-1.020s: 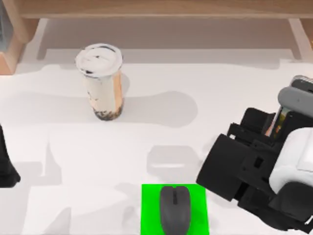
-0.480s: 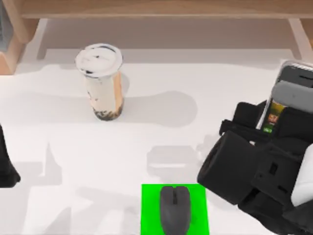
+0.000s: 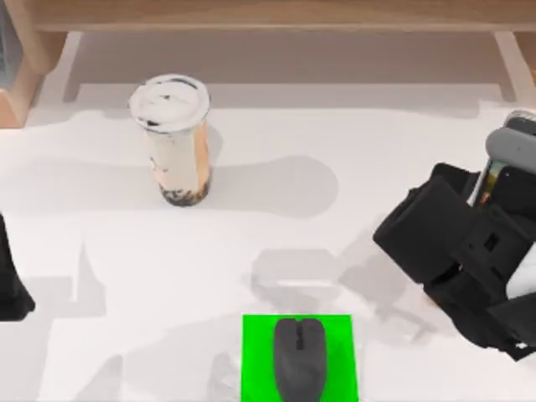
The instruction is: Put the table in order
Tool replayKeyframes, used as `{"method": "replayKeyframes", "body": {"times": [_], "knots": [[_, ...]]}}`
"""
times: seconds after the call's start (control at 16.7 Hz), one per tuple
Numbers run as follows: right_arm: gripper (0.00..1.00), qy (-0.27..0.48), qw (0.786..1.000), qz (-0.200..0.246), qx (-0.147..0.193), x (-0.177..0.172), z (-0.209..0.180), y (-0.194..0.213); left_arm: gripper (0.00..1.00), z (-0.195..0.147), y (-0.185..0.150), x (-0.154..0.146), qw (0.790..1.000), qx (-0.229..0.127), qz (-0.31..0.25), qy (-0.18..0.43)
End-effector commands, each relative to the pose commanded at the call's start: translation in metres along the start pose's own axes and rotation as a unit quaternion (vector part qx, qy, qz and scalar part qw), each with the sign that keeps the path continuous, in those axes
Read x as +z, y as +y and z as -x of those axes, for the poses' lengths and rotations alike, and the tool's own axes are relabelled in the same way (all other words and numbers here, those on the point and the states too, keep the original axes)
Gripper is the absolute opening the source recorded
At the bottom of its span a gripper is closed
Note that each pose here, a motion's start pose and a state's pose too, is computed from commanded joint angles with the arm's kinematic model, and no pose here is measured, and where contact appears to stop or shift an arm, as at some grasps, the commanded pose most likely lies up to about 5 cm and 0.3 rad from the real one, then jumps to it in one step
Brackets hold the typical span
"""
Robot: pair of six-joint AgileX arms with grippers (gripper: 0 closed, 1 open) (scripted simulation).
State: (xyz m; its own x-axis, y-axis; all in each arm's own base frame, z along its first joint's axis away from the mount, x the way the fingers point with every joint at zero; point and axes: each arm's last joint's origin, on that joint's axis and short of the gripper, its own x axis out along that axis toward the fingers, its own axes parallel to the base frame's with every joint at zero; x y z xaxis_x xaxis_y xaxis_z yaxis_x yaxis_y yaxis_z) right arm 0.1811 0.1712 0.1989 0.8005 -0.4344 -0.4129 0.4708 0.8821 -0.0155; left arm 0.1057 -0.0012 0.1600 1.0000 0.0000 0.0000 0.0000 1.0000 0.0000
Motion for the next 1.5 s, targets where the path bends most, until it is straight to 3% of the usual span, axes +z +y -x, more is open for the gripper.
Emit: {"method": "replayKeyframes", "body": {"times": [0.3, 1.08, 1.5], "knots": [[0.0, 0.007, 1.0, -0.006, -0.005, -0.0002, -0.005, 0.0005, 1.0, 0.0, 0.0, 0.0, 1.0, 0.0, 0.0, 0.0], [0.98, 0.007, 1.0, -0.006, -0.005, -0.0002, -0.005, 0.0005, 1.0, 0.0, 0.0, 0.0, 1.0, 0.0, 0.0, 0.0], [1.0, 0.007, 1.0, -0.006, -0.005, -0.0002, -0.005, 0.0005, 1.0, 0.0, 0.0, 0.0, 1.0, 0.0, 0.0, 0.0]]}}
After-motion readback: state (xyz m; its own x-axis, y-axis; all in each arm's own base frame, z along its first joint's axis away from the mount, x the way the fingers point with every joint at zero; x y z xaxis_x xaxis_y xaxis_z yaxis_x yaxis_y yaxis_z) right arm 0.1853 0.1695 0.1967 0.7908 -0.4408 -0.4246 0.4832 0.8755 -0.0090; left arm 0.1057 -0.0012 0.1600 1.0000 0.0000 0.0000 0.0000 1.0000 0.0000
